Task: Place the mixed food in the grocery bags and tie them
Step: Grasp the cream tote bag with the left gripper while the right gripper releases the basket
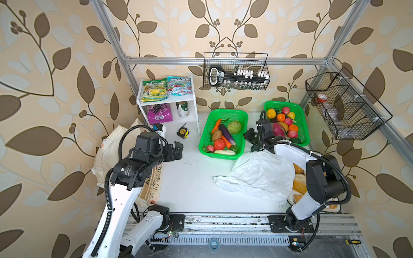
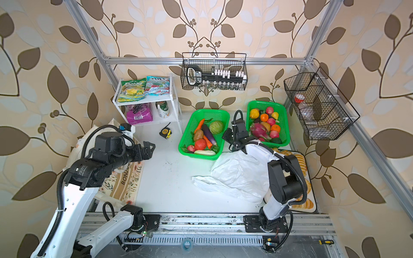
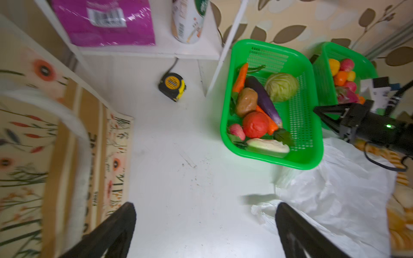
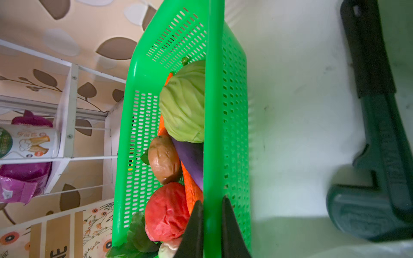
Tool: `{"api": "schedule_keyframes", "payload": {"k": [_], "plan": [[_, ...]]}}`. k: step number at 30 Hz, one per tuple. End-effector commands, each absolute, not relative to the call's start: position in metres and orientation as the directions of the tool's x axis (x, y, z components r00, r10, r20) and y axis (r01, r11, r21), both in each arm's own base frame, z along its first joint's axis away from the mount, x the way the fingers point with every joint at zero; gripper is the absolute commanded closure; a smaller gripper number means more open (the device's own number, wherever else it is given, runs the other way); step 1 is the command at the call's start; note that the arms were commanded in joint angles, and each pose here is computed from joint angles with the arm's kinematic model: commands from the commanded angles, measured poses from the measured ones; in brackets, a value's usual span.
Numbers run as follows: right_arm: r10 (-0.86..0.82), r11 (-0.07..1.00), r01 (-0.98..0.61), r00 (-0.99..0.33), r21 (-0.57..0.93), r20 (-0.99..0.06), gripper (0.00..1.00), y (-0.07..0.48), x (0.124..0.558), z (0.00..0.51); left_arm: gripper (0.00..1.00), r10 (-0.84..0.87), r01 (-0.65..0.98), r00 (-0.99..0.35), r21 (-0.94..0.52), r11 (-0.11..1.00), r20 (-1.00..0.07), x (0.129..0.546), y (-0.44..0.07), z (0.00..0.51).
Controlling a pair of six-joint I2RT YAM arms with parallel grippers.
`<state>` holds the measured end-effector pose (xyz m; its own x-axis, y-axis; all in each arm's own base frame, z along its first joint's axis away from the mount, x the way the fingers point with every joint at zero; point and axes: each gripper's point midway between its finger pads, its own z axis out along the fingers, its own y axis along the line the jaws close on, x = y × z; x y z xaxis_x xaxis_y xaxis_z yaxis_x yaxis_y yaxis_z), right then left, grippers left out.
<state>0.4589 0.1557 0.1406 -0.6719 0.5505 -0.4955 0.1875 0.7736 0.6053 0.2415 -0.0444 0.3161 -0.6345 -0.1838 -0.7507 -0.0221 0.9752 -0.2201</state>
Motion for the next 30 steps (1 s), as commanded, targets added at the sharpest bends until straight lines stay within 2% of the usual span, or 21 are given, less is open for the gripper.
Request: {"api": "schedule_keyframes", "payload": {"k": [1, 5, 9, 14, 23, 25, 27, 30], "plan": [[0.519, 0.815, 0.165, -0.634, 0.555, -0.573, 0.99, 0.141, 0.489, 0.148, 0.01, -0.102, -0.168, -0.642, 0.009, 0.986, -0.760, 0.235, 0.000, 0.318], [0.478, 0.832, 0.107, -0.637, 0.545, -0.605, 0.97, 0.136, 0.513, 0.148, 0.01, -0.048, -0.260, -0.653, 0.163, 0.952, -0.756, 0.237, 0.028, 0.329], [0.422, 0.847, 0.070, -0.692, 0.527, -0.586, 0.93, 0.135, 0.529, 0.133, 0.01, -0.048, -0.349, -0.667, 0.255, 0.902, -0.744, 0.237, 0.052, 0.334], [0.396, 0.855, 0.057, -0.713, 0.516, -0.578, 0.85, 0.131, 0.538, 0.124, 0.01, -0.151, -0.429, -0.661, 0.205, 0.880, -0.735, 0.240, 0.078, 0.331], [0.442, 0.865, 0.101, -0.618, 0.492, -0.651, 0.87, 0.102, 0.552, 0.150, 0.01, -0.344, -0.547, -0.645, 0.098, 0.832, -0.683, 0.269, 0.107, 0.313], [0.430, 0.855, 0.051, -0.628, 0.516, -0.649, 0.75, 0.109, 0.553, 0.156, 0.01, -0.397, -0.587, -0.631, 0.076, 0.806, -0.667, 0.274, 0.117, 0.304], [0.415, 0.845, 0.015, -0.648, 0.534, -0.638, 0.59, 0.115, 0.549, 0.163, 0.01, -0.449, -0.599, -0.630, 0.029, 0.800, -0.633, 0.278, 0.119, 0.289], [0.412, 0.847, 0.004, -0.636, 0.532, -0.652, 0.45, 0.113, 0.535, 0.178, 0.01, -0.507, -0.586, -0.642, -0.059, 0.808, -0.575, 0.283, 0.109, 0.266]]}}
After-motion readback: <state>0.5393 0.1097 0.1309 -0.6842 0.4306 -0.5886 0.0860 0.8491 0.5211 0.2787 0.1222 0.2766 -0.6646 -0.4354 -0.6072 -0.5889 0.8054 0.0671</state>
